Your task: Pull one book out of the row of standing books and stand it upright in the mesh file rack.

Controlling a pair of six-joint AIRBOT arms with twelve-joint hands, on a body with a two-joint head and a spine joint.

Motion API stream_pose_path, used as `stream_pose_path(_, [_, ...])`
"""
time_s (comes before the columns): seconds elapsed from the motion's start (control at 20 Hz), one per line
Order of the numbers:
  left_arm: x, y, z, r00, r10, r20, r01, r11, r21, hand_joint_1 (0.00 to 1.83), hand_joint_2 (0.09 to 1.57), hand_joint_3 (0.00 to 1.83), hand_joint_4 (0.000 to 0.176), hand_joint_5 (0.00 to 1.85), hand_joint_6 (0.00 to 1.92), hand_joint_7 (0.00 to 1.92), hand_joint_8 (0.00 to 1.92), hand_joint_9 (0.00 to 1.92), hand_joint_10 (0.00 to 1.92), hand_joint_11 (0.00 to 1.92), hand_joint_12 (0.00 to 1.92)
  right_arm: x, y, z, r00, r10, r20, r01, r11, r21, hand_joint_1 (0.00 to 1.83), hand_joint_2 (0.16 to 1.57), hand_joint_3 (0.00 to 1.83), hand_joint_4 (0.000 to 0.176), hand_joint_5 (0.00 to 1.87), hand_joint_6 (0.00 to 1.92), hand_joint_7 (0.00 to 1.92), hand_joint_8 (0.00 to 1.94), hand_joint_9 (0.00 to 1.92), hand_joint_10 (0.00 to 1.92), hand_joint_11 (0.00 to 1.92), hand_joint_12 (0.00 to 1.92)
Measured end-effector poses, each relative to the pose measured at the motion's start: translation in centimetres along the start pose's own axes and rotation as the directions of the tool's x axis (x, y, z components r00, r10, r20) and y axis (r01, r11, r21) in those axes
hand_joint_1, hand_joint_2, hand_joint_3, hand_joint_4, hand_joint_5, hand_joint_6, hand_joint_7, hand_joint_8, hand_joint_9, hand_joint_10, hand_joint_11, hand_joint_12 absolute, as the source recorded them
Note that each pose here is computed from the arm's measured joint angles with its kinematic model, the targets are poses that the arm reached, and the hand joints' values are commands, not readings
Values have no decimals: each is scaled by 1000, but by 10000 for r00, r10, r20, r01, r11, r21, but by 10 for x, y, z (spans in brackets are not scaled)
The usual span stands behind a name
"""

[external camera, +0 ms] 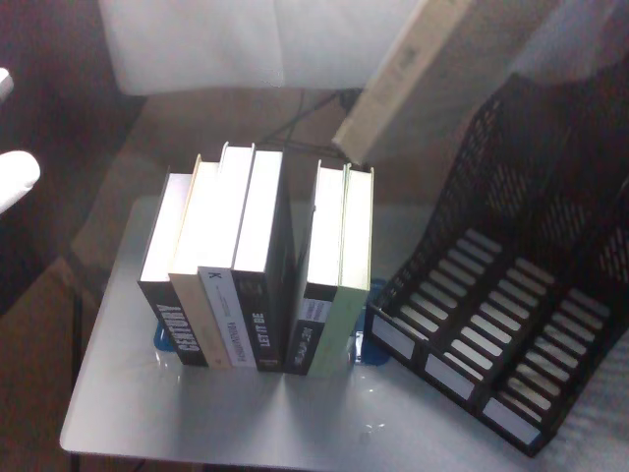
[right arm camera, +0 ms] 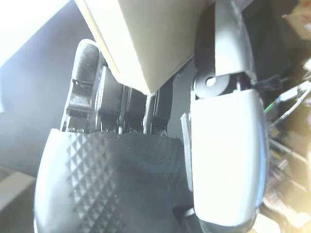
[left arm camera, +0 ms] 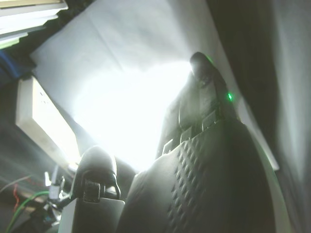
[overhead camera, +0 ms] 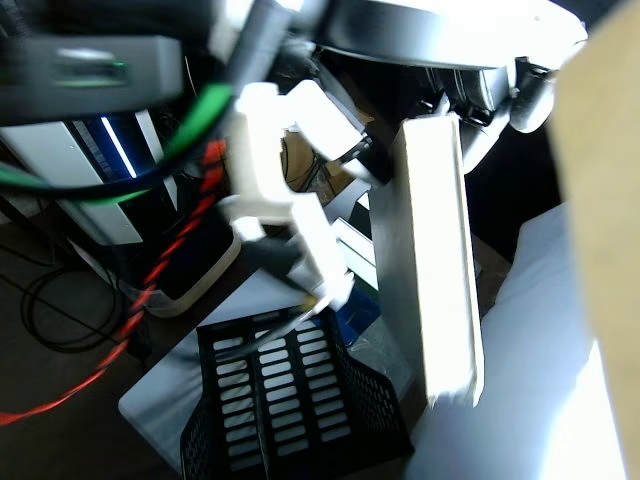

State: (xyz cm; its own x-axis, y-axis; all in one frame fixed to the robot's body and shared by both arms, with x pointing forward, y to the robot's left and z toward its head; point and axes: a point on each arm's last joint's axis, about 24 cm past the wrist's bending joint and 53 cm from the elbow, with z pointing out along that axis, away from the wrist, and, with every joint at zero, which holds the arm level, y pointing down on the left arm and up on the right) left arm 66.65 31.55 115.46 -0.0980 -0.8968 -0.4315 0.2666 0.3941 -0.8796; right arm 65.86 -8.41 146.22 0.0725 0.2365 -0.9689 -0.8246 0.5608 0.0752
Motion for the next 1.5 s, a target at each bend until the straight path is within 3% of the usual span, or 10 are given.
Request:
stream_pose_path(0.05, [1, 0, 0, 10000, -1, -30, 1, 10000, -9, 0, 1374, 0, 11, 41, 3, 41, 4, 48, 3, 0, 466, 2, -4, -5, 10000, 10, -78, -10, 9999, 103, 1358, 1172, 6, 0, 820, 1213, 948, 1139, 698, 1437, 25, 1919])
stream_pose_path(0.15, [1, 1, 0, 10000, 0, -48, 0, 10000, -45, 0, 1356, 0, 13, 35, 3, 32, 2, 31, 3, 0, 335, 0, -11, -11, 9999, 5, -102, -1, 9994, 353, 1356, 1182, 4, 0, 795, 1203, 890, 1132, 754, 1525, 366, 1921])
stream_pose_path(0.35, [3, 0, -1, 9999, -17, -105, 16, 10000, -45, 0, 1339, 0, 40, 34, 3, 29, 2, 31, 10, 0, 374, 9, -22, -20, 9989, -35, -471, 72, 9970, 770, 1351, 1195, 3, 0, 768, 1276, 894, 1226, 695, 1453, 30, 1904])
stream_pose_path(0.5, [3, 1, -1, 9999, -30, -99, 30, 10000, -59, 0, 1334, 1, 64, 17, 0, 1, 0, 6, 3, 0, 417, 13, -29, -27, 9976, -14, -697, 87, 9944, 1057, 1357, 1185, 0, 0, 797, 1179, 877, 1208, 760, 1478, 391, 1881])
stream_pose_path(0.6, [4, 0, -1, 9999, -27, -120, 27, 10000, -51, 0, 1335, 1, 79, 3, 0, 0, 0, 0, 0, 0, 249, 16, -35, -32, 9958, -166, -903, 285, 9908, 1321, 1356, 1185, 0, 0, 806, 1148, 880, 1224, 737, 1497, 293, 1902])
stream_pose_path(0.75, [3, 1, -1, 10000, -41, -90, 40, 10000, -71, 0, 1368, 11, 46, 22, 9, 2, 1, 5, 2, 0, 257, 22, -40, -36, 9929, -305, -1150, 478, 9873, 1517, 1354, 1186, 0, 0, 858, 1022, 868, 1271, 726, 1570, 355, 1919])
stream_pose_path(0.9, [3, -1, -1, 9999, -38, -110, 38, 10000, -66, 107, 1386, 1, 0, 88, 4, 41, 1, 33, 7, 0, 242, 26, -43, -37, 9908, -317, -1316, 531, 9853, 1622, 1343, 1212, 0, 0, 751, 1189, 824, 1314, 711, 1578, 420, 1920])
stream_pose_path(1.05, [2, 1, -2, 9999, -100, -22, 99, 9999, -136, 108, 1371, 0, 12, 90, 2, 50, 3, 40, 8, 0, 227, 30, -43, -33, 9866, -607, -1515, 857, 9827, 1642, 1360, 1192, 0, 0, 743, 1130, 869, 1197, 792, 1549, 668, 1811])
stream_pose_path(1.15, [3, 0, -2, 9999, -92, -41, 92, 9999, -118, 94, 1384, 1, 11, 73, 0, 34, 0, 24, 0, 0, 237, 45, -38, -24, 9785, -704, -1937, 997, 9843, 1456, 1356, 1200, 1, 0, 736, 1168, 844, 1237, 768, 1556, 615, 1767])
stream_pose_path(1.5, [2, 1, -2, 9999, -100, 13, 100, 9998, -162, 29, 1339, 0, 64, 30, 2, 1, 0, 0, 0, 0, 29, 86, -37, -9, 9480, -1004, -3021, 1425, 9824, 1207, 1355, 1180, 0, 0, 812, 1278, 837, 1136, 805, 1422, 633, 1701])
